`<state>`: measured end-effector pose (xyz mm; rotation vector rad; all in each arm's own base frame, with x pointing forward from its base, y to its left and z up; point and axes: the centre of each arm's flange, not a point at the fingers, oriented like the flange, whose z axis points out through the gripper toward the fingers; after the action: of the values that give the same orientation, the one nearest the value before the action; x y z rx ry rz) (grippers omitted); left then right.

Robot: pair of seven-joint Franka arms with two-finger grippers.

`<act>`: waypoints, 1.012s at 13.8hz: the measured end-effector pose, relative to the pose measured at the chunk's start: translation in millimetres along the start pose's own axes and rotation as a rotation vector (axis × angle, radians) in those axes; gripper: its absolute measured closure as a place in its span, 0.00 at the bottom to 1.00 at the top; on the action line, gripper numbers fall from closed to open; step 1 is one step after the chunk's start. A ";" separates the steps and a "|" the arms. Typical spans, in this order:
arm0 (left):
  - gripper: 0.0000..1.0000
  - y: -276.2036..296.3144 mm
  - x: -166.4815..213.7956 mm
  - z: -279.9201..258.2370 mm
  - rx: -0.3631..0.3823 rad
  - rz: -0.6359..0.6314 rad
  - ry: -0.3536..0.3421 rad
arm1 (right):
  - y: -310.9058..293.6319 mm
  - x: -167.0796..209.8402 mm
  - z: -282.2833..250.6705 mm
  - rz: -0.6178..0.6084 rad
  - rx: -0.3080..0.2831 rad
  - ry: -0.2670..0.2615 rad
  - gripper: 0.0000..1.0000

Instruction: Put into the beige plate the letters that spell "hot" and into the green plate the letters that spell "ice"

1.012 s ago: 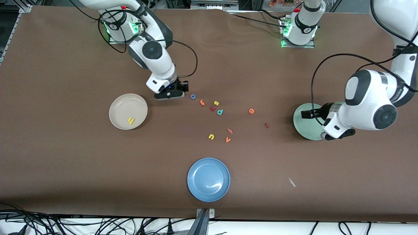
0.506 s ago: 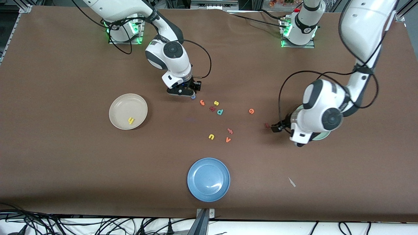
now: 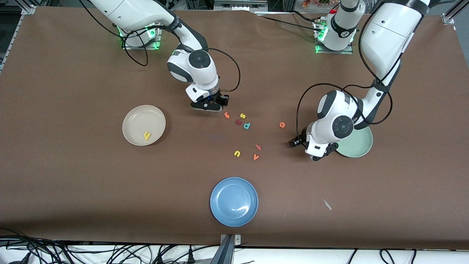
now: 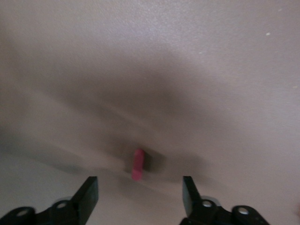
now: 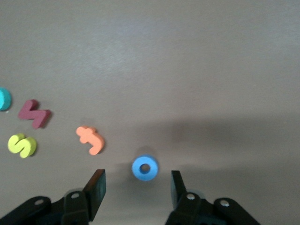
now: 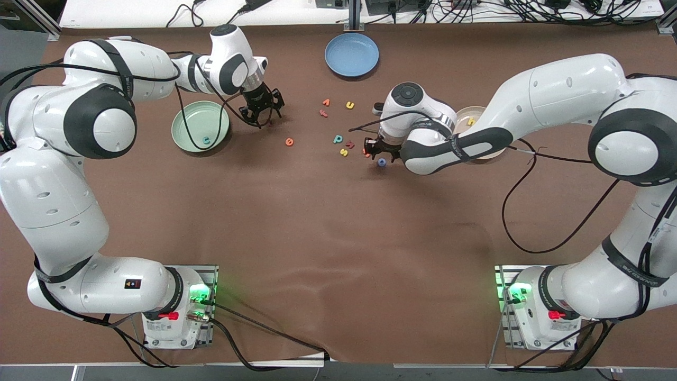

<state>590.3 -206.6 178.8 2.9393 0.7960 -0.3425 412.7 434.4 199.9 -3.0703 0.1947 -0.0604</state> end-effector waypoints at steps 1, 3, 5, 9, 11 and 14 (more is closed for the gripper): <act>0.24 -0.9 -0.3 3.1 0.010 0.010 0.003 | -4.2 -3.0 3.3 -0.013 -0.003 0.004 0.36; 0.28 -1.7 -0.7 6.9 0.017 0.014 0.002 | -5.8 -4.6 9.8 -0.023 -0.010 0.005 0.37; 0.34 -1.5 -1.1 7.4 0.018 0.014 0.001 | -3.5 -1.6 12.5 -0.022 -0.015 0.008 0.37; 0.56 -1.2 -1.3 7.7 0.017 0.015 0.002 | -2.4 0.6 12.7 -0.021 -0.017 0.011 0.37; 0.64 -1.2 -1.3 7.8 0.017 0.015 0.002 | -2.3 0.6 12.8 -0.021 -0.018 0.011 0.38; 0.88 -1.1 -1.3 7.9 0.017 0.015 0.002 | -1.7 -0.5 15.6 -0.027 -0.023 0.010 0.40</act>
<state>587.1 -207.3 171.4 2.9604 0.7744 -0.3476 413.1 437.1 184.4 -3.0968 0.1553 -0.0750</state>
